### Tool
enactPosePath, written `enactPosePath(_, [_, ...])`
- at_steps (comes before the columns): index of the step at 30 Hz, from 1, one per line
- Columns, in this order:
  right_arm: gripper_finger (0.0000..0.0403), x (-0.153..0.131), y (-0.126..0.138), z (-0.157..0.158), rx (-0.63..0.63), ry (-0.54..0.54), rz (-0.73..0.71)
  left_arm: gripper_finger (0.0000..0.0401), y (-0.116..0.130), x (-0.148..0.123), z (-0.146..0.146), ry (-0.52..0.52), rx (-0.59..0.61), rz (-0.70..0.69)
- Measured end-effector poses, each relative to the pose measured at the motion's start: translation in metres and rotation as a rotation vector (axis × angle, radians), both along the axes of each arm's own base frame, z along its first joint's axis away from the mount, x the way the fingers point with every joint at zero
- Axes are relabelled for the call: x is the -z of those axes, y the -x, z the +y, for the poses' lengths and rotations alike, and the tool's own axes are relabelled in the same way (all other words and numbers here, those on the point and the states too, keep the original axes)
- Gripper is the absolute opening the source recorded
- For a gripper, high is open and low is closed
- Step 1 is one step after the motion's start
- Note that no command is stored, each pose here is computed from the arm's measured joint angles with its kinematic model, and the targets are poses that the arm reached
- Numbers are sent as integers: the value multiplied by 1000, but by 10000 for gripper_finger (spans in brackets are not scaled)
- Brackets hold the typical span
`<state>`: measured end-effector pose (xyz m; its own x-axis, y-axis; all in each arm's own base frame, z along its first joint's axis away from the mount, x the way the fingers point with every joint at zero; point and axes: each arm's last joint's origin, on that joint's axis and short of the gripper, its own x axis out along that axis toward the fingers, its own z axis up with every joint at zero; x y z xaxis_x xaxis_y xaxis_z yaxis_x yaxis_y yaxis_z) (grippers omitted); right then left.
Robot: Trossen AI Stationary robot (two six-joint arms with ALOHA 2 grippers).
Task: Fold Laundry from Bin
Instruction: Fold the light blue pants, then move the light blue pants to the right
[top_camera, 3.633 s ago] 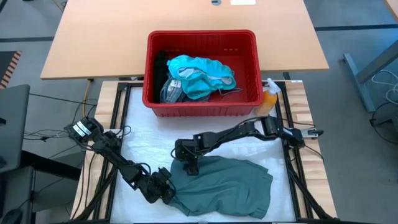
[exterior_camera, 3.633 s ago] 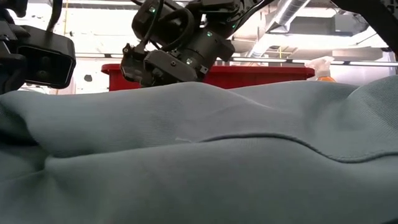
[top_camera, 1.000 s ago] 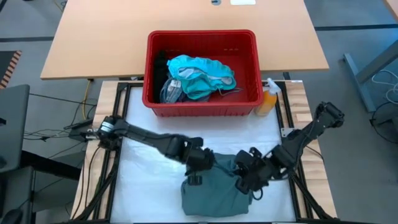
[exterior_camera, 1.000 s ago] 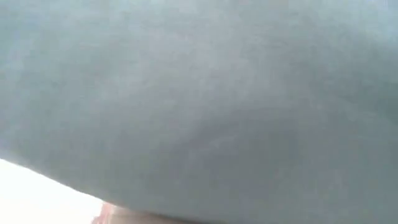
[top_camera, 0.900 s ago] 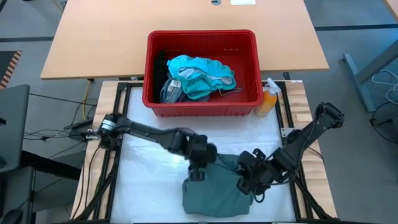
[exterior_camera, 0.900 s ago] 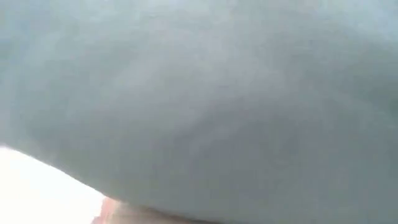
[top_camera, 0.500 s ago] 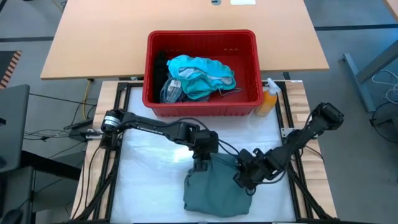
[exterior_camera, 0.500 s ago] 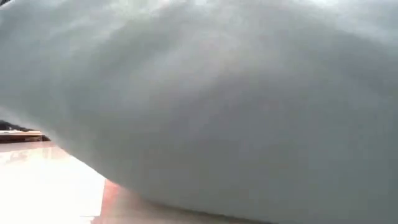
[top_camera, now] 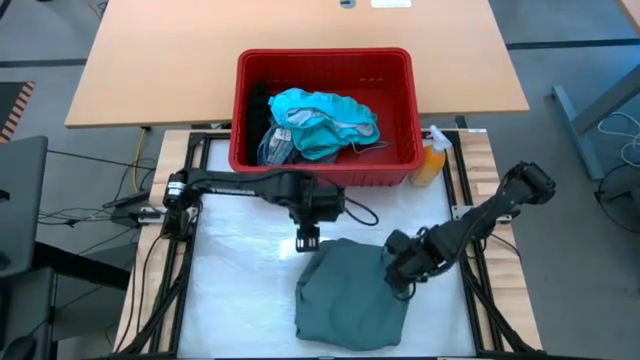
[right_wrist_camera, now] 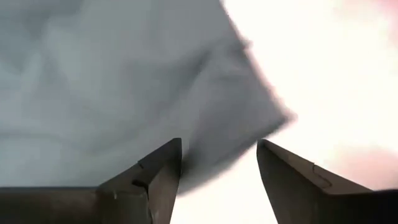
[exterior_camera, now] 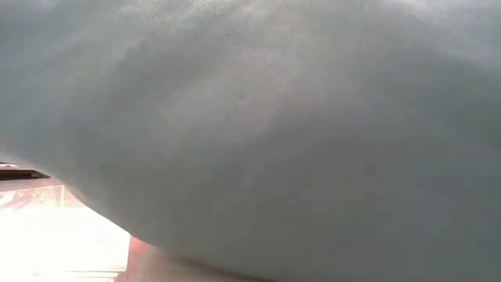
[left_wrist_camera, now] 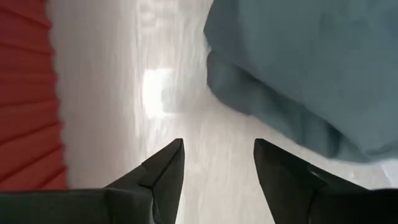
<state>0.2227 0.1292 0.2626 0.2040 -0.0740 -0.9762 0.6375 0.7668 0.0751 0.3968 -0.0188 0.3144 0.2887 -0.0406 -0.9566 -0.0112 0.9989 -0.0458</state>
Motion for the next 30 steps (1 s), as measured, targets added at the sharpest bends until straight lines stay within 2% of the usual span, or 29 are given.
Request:
enactPosePath(4, [235, -24, 6, -15, 42, 48, 68, 180, 14, -25, -12, -9, 24, -39])
enactPosePath(7, [229, -39, 13, -20, 76, 76, 112, 178, 33, -44, -29, -55, 43, -79])
enactPosePath(9, [225, -44, 12, -18, 100, 80, 74, 178, 46, -56, -41, -87, 43, -118])
enactPosePath(11, [222, -48, 4, -7, 87, 71, -80, 177, 59, -65, -56, -94, 40, -179])
enactPosePath(13, [219, -54, -9, 14, 39, 34, -325, 177, 72, -65, -73, -86, 52, -243])
enactPosePath(15, [216, -57, -25, 39, -40, 4, -560, 177, 89, -54, -92, -81, 61, -308])
enactPosePath(17, [209, -56, -40, 64, -139, -14, -737, 177, 105, -37, -107, -65, 49, -382])
enactPosePath(20, [185, -38, -69, 92, -267, 8, -866, 177, 130, -23, -120, 16, -5, -552])
enactPosePath(23, [139, -3, -96, 110, -336, 20, -883, 177, 149, -16, -124, 136, -68, -672])
enactPosePath(28, [26, 42, -126, 125, -384, 11, -937, 177, 172, -8, -120, 195, -156, -722])
enactPosePath(30, [17, 56, -134, 129, -380, -30, -953, 177, 178, -7, -120, 202, -163, -723])
